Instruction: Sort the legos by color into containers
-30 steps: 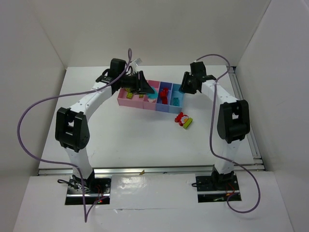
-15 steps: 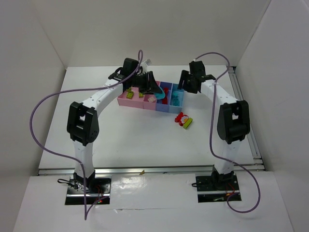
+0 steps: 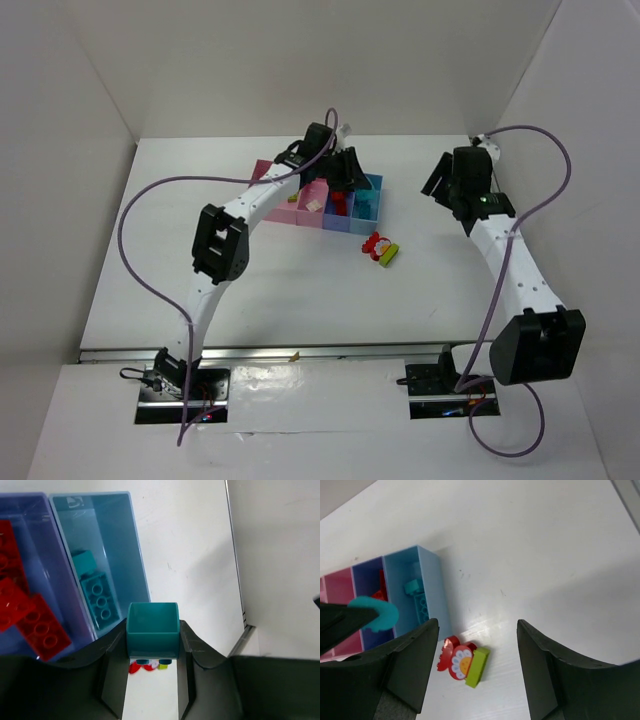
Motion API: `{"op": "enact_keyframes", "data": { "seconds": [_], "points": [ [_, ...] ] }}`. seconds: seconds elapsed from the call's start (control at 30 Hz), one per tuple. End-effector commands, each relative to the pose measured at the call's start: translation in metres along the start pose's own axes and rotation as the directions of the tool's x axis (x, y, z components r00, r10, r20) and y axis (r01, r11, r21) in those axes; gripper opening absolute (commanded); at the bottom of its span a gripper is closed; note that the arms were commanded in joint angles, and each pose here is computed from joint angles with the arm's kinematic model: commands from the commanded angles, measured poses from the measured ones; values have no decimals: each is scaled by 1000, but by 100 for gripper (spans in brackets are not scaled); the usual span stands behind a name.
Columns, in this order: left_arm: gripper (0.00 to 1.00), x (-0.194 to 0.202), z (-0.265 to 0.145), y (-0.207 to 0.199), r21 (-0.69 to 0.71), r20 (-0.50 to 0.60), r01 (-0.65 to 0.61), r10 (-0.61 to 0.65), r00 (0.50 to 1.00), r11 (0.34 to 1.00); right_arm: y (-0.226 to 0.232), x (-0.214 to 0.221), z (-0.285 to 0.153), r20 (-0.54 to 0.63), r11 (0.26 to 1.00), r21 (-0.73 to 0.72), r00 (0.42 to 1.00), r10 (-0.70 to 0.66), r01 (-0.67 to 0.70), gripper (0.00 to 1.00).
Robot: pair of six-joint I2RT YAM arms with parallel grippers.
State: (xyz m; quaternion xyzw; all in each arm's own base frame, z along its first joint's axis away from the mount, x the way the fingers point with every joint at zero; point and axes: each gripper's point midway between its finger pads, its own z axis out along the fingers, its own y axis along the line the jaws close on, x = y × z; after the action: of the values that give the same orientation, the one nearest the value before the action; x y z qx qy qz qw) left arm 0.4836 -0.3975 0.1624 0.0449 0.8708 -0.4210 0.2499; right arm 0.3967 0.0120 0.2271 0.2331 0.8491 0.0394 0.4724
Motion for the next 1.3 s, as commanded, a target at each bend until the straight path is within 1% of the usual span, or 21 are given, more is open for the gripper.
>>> {"op": "enact_keyframes", "data": {
  "seconds": [0.0,0.03,0.07,0.1,0.17,0.2,0.23,0.37,0.4,0.43,0.47,0.57,0.67,0.7,0.8,0.87,0.9,1.0,1.1,1.2,1.27],
  "points": [
    [44,-17,15,-2,10,50,37,-37,998,999,-27,15,-14,-32,997,81,999,13,-11,71],
    [55,-17,18,-2,18,46,35,-36,998,999,-30,20,-16,-45,996,88,999,11,-7,72],
    [64,-18,23,-1,27,42,33,-34,999,999,-31,24,-21,-61,997,83,998,9,-4,72],
    [77,-16,23,-3,34,36,33,-34,999,999,-30,36,-20,-98,998,63,995,7,0,72],
    [89,-16,23,-3,34,36,33,-34,999,999,-28,48,-24,-135,1000,31,991,5,-1,74],
    [90,-18,18,-8,47,37,19,-20,999,999,-26,63,-23,-183,1000,6,983,11,-10,74],
    [93,-18,16,-9,47,37,18,-20,999,999,-24,68,-22,-194,1000,-13,981,11,-14,74],
    [93,-24,-11,-41,115,43,-41,36,998,992,-8,106,-19,-291,995,-104,957,-25,-6,75],
    [93,-19,-16,-46,136,23,-58,55,998,989,-2,113,-19,-313,992,-130,949,-48,7,75],
    [91,-25,-35,-64,163,46,-91,85,995,982,7,132,-17,-357,987,-157,930,-82,27,75],
    [89,-26,-44,-70,167,56,-109,101,993,980,12,141,-16,-379,983,-178,918,-114,49,75],
    [86,-16,-66,-75,159,57,-158,151,987,974,25,172,-13,-444,977,-186,878,-180,106,75],
    [83,-13,-106,-83,132,85,-198,188,979,971,26,191,-7,-487,977,-165,850,-203,138,76],
    [82,-1,-107,-71,100,58,-173,168,984,980,27,189,-3,-483,977,-158,852,-202,142,76],
    [82,4,-130,-59,57,74,-165,161,984,985,26,187,12,-470,977,-130,857,-211,169,76],
    [77,1,-140,-45,8,93,-143,142,986,990,22,188,23,-472,979,-101,858,-203,176,76],
    [77,7,-144,-43,5,87,-139,138,987,990,23,182,30,-456,979,-97,866,-204,180,76],
    [76,10,-149,-30,-21,73,-112,113,991,994,22,188,43,-469,976,-83,856,-215,200,76],
    [75,8,-154,-25,-39,79,-110,113,990,993,33,186,51,-453,975,-124,863,-223,187,75],
    [75,13,-155,-20,-54,69,-101,105,992,993,31,203,49,-491,971,-156,839,-236,182,75],
    [75,13,-155,-20,-54,69,-101,105,992,993,30,207,49,-493,967,-170,834,-248,187,72]
  ]
}}
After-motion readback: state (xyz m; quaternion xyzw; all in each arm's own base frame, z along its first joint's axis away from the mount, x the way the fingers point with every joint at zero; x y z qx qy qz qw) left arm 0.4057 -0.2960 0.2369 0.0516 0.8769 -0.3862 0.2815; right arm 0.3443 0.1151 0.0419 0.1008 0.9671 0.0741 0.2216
